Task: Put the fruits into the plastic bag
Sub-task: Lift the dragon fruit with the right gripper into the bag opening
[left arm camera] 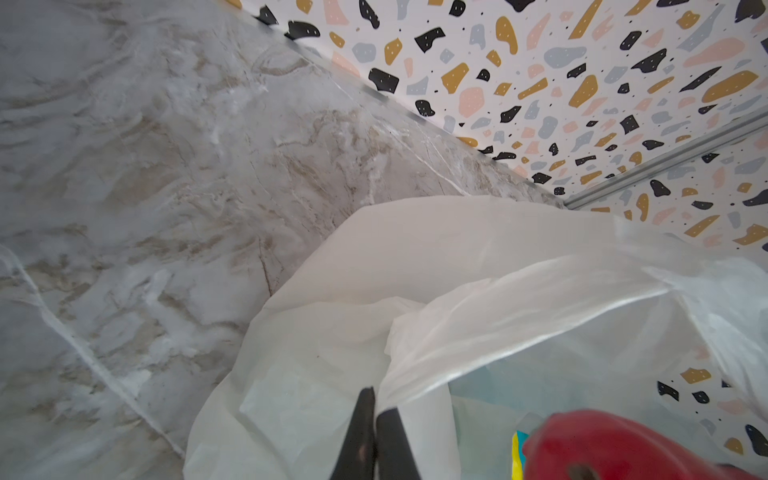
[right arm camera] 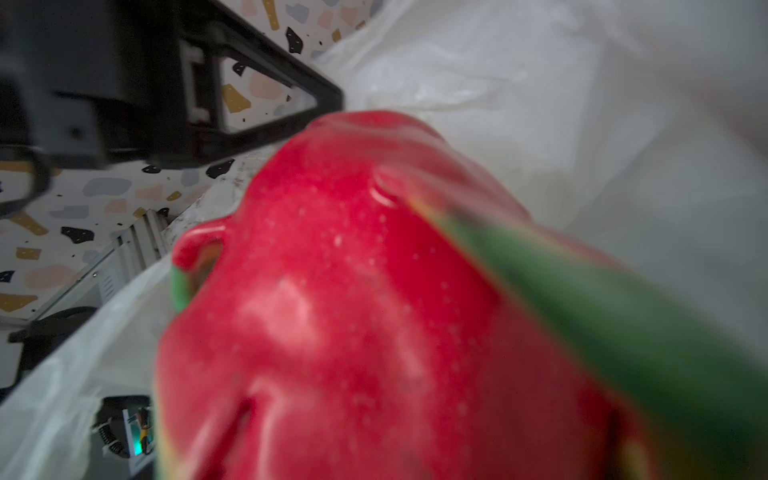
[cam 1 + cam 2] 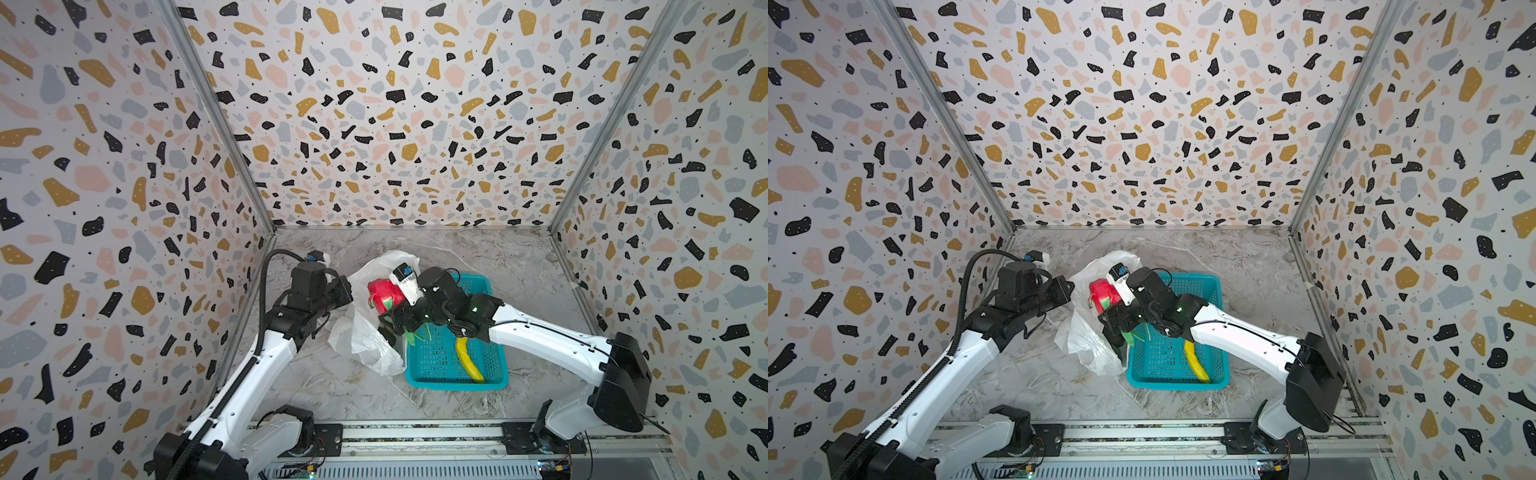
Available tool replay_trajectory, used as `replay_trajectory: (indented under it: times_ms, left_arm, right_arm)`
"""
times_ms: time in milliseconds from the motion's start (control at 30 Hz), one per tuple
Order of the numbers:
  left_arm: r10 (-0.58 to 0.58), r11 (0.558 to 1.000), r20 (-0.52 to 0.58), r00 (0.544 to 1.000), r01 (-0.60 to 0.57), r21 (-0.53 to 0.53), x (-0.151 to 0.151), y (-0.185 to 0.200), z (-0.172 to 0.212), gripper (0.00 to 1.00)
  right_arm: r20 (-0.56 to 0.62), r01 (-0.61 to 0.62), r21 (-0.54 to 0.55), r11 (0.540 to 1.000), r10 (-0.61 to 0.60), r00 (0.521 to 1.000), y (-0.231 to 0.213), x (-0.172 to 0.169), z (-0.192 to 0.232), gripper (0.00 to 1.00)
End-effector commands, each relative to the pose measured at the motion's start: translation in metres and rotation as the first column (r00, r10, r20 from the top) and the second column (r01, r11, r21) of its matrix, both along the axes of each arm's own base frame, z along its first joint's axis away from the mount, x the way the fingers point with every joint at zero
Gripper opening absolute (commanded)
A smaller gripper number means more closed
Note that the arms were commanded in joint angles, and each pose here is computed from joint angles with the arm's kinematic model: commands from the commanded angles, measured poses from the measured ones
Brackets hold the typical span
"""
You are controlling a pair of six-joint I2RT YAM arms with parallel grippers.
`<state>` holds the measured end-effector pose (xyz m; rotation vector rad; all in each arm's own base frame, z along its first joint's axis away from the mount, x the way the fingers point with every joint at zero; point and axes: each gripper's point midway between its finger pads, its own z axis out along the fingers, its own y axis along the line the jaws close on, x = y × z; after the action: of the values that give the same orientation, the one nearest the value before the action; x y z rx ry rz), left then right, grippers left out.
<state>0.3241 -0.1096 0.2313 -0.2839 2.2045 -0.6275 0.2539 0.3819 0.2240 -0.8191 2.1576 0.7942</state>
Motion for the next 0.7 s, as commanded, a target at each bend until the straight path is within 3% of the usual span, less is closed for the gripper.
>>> replay_trajectory:
  times_ms: [0,167,333,667]
  left_arm:
    - [0.022,0.998,0.052,0.998,-0.025,0.053,0.001,0.010,0.018,0.00]
    - [-0.014,1.000,0.079,0.997,0.012,0.026,0.000,0.003,0.029,0.00]
    - [-0.080,0.994,0.119,0.990,0.088,-0.059,-0.002,-0.015,0.043,0.00]
    - [-0.124,0.988,0.193,0.973,0.138,-0.063,-0.002,-0.021,0.072,0.00]
  right_arm:
    - [0.057,0.058,0.151,0.987,-0.067,0.996,-0.003,0.020,0.060,0.41]
    - [0.023,0.103,0.116,0.988,-0.106,0.994,-0.003,0.036,0.048,0.46]
    - [-0.005,0.066,0.105,0.992,-0.066,0.998,0.013,0.035,0.043,0.48]
    - [-0.109,0.018,0.200,0.980,0.004,0.994,0.051,0.012,0.039,0.49]
